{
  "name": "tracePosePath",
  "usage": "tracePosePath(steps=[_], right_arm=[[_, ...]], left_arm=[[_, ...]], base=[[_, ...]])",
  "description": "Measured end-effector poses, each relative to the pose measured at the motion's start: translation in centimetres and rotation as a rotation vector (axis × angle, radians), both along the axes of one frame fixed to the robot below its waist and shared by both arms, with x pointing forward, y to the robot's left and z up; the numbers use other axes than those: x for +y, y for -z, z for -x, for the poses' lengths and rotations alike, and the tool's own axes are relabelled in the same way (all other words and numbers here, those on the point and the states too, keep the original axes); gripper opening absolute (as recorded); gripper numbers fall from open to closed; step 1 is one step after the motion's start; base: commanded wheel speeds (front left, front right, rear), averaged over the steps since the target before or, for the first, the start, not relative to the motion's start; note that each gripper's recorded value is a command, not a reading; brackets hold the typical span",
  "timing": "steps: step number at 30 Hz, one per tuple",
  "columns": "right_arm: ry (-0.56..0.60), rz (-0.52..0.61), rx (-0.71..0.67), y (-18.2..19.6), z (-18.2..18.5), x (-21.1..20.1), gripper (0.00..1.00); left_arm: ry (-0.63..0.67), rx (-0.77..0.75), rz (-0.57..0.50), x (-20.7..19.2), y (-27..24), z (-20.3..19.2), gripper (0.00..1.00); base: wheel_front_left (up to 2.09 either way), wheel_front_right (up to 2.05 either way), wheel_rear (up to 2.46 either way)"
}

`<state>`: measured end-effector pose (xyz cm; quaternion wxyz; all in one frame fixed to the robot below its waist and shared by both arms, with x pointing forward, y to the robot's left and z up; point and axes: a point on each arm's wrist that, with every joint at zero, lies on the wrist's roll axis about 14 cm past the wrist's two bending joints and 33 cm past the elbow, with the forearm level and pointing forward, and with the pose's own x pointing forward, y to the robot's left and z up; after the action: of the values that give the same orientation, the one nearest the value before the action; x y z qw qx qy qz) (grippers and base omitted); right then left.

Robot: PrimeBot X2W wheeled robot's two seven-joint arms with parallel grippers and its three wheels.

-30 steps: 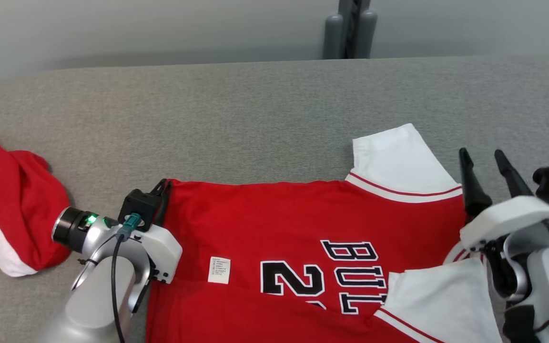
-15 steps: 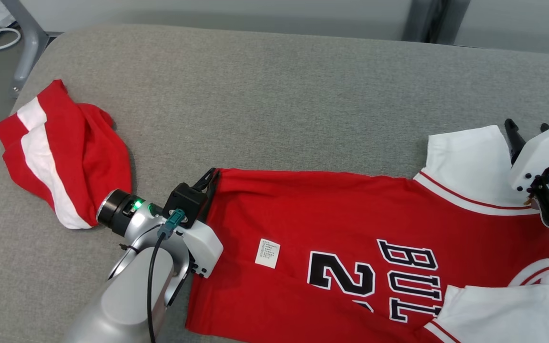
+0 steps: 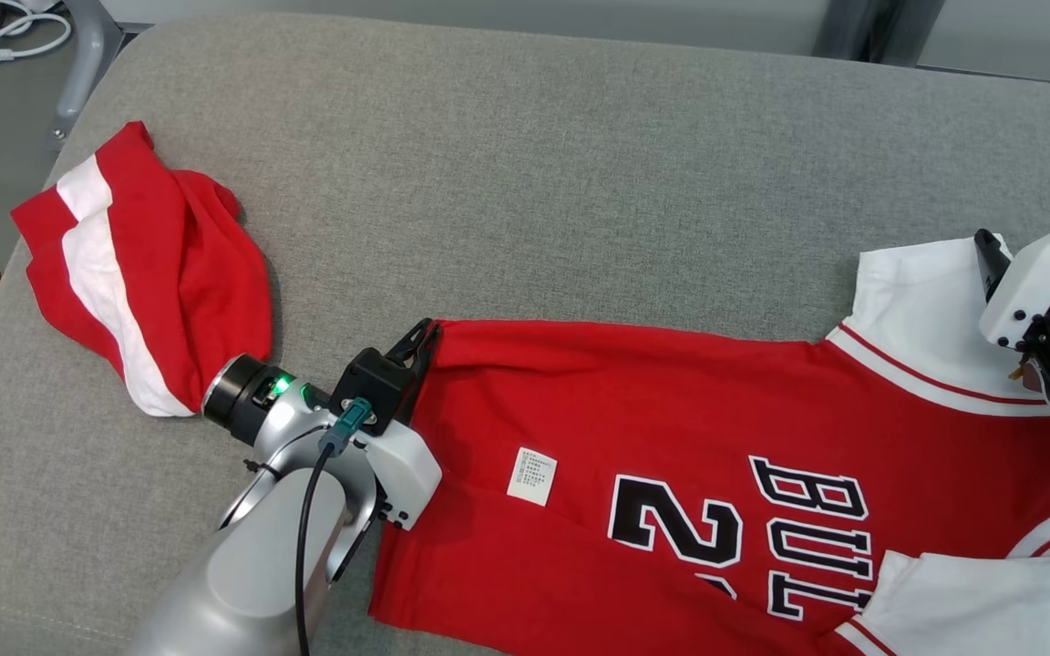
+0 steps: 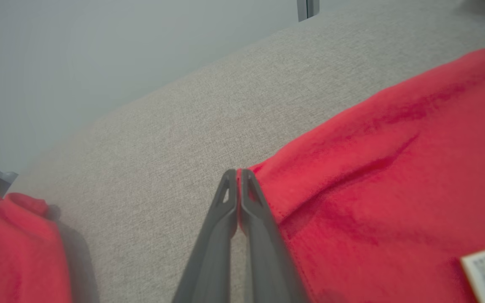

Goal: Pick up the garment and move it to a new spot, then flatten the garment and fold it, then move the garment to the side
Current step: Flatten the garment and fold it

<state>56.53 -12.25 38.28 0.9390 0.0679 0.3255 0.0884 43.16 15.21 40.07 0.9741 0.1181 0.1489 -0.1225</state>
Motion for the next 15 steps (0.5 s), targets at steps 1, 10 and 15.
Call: tracePosePath(steps=[1,10,15], right_arm=[[-0.003,0.004,0.009,0.26,-0.06,0.11,1.0],[-0.019,0.016,0.033,0.88,-0.44,0.64,0.48],[-0.038,0.039,0.021,1.0,-0.51,0.76,0.0]], left_arm=[[0.001,0.0,-0.002,0.03,0.03,-0.11,0.0],[0.002,0.009,-0.005,0.11,0.34,-0.12,0.0],[0.006,0.012,-0.005,0.06,0.45,-0.09,0.0]], base=[[0.0,0.0,0.0],[0.0,0.0,0.0],[0.0,0.0,0.0]])
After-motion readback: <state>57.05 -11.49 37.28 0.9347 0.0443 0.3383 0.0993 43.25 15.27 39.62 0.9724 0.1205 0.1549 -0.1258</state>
